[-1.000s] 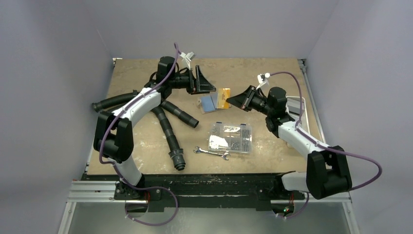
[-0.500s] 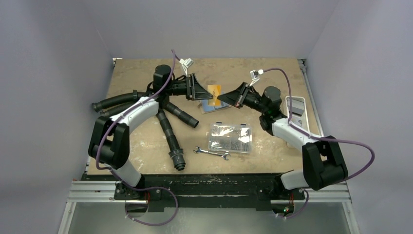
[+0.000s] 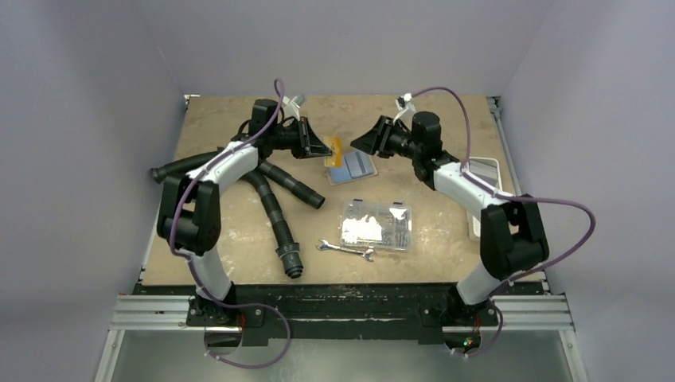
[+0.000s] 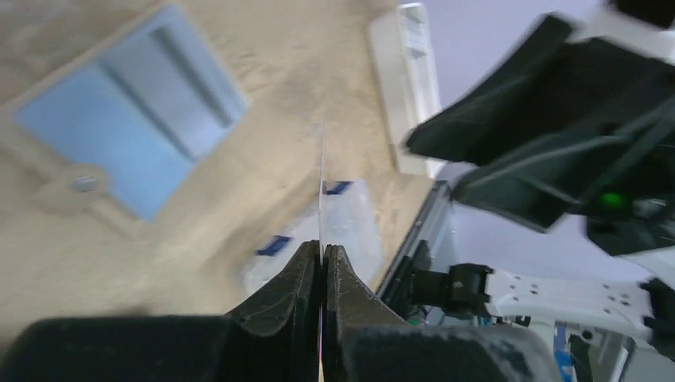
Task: Put the credit cards into the card holder
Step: Insert the credit card into the card holder.
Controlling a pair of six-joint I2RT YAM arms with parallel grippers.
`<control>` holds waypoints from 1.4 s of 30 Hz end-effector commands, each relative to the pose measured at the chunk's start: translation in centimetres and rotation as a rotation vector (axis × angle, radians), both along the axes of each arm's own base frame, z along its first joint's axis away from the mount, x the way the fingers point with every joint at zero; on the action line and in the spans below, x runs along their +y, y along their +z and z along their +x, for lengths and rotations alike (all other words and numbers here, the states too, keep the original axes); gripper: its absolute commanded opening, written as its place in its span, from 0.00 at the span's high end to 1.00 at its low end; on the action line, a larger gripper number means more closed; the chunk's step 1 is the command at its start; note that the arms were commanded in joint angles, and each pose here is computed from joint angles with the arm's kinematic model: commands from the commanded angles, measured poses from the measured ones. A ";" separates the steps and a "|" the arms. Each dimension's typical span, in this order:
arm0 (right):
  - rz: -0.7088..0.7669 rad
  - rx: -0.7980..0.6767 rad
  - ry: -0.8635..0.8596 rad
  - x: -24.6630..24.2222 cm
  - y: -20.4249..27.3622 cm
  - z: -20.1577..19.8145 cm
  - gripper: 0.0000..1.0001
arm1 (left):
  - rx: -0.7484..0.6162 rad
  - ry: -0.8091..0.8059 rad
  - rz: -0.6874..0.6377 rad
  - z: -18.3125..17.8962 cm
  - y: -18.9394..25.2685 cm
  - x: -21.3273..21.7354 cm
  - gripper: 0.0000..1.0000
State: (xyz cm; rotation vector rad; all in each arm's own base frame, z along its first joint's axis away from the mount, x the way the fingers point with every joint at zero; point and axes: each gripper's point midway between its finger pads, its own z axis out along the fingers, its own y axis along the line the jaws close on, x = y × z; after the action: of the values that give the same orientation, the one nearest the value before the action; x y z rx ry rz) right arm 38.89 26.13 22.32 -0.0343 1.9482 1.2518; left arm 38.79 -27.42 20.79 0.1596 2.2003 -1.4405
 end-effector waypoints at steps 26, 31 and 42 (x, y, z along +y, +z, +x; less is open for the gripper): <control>-0.374 0.110 0.036 -2.3 -14.5 9.3 1.00 | 0.284 0.024 0.058 5.5 -12.7 -2.2 1.00; -0.381 0.135 0.038 -2.5 -15.6 9.4 1.00 | 0.310 0.015 0.032 5.7 -13.5 -2.6 1.00; -0.386 0.164 0.051 -2.5 -16.9 9.4 1.00 | 0.350 0.005 -0.017 5.5 -14.3 -3.0 1.00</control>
State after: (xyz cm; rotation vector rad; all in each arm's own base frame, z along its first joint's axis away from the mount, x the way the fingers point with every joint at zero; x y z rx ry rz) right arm 47.41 23.44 4.59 -0.1496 2.3504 0.9206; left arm 43.70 -29.76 5.38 -0.1480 2.5184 -1.5113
